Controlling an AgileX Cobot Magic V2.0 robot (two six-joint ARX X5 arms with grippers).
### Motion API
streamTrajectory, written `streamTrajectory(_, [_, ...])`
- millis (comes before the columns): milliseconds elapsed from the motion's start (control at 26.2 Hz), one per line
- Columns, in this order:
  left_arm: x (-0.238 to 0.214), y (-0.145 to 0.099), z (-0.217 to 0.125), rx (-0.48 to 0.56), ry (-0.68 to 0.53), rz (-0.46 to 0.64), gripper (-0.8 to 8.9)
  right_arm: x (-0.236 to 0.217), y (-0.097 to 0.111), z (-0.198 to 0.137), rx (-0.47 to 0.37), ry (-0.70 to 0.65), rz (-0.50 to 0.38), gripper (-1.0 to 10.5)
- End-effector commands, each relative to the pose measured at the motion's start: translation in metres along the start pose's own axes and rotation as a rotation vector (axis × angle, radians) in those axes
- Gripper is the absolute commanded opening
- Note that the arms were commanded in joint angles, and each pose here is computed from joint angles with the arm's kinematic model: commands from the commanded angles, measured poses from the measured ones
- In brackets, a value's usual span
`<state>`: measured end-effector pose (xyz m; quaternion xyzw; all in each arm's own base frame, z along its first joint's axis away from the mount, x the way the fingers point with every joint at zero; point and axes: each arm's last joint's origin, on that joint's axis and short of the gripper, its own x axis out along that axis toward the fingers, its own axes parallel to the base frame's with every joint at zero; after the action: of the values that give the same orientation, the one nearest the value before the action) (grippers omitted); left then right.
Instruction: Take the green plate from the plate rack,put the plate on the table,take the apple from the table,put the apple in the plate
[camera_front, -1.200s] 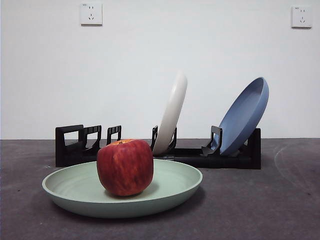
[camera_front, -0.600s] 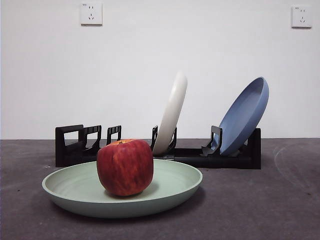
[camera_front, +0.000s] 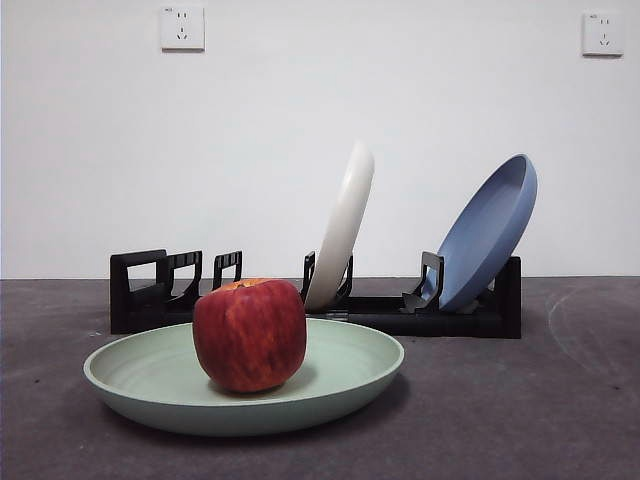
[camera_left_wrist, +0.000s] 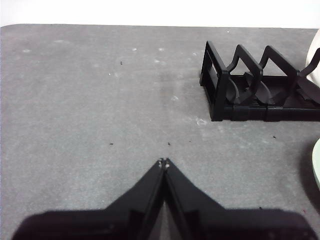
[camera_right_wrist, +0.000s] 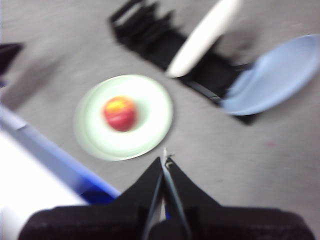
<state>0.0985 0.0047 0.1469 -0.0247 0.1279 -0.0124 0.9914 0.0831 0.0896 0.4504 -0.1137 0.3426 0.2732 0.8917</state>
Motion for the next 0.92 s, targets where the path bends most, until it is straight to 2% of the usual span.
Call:
streamTrajectory(38, [0.001, 0.0, -0.002, 0.008, -0.001, 0.005, -0.03, 0.002, -0.011, 0.005, -0.008, -0.068, -0.187, -0.2])
streamTrajectory(76, [0.001, 0.0, -0.002, 0.008, -0.001, 0.005, -0.03, 0.002, -0.019, 0.011, 0.031, -0.143, -0.302, -0.2])
streamTrajectory(115, [0.001, 0.001, -0.002, 0.008, -0.001, 0.005, -0.04, 0.002, -0.028, 0.015, 0.08, -0.208, -0.367, -0.2])
streamTrajectory(229, [0.001, 0.0, -0.002, 0.008, 0.0, 0.005, -0.03, 0.012, -0.059, 0.014, 0.245, -0.376, -0.532, -0.2])
streamTrajectory(306, [0.001, 0.001, -0.002, 0.008, -0.001, 0.005, -0.03, 0.029, -0.081, -0.001, 0.291, -0.428, -0.601, -0.2])
streamTrajectory(458, [0.001, 0.001, -0.002, 0.008, 0.0, 0.005, -0.03, 0.064, -0.106, -0.055, 0.226, -0.433, -0.588, -0.2])
streamTrajectory(611, [0.001, 0.0, -0.002, 0.008, 0.0, 0.005, -0.04, 0.099, -0.115, -0.11, 0.239, -0.451, -0.611, -0.2])
streamTrajectory(917, [0.001, 0.001, -0.002, 0.008, 0.001, 0.005, -0.03, 0.158, -0.101, -0.22, 0.214, -0.636, -0.724, -0.2])
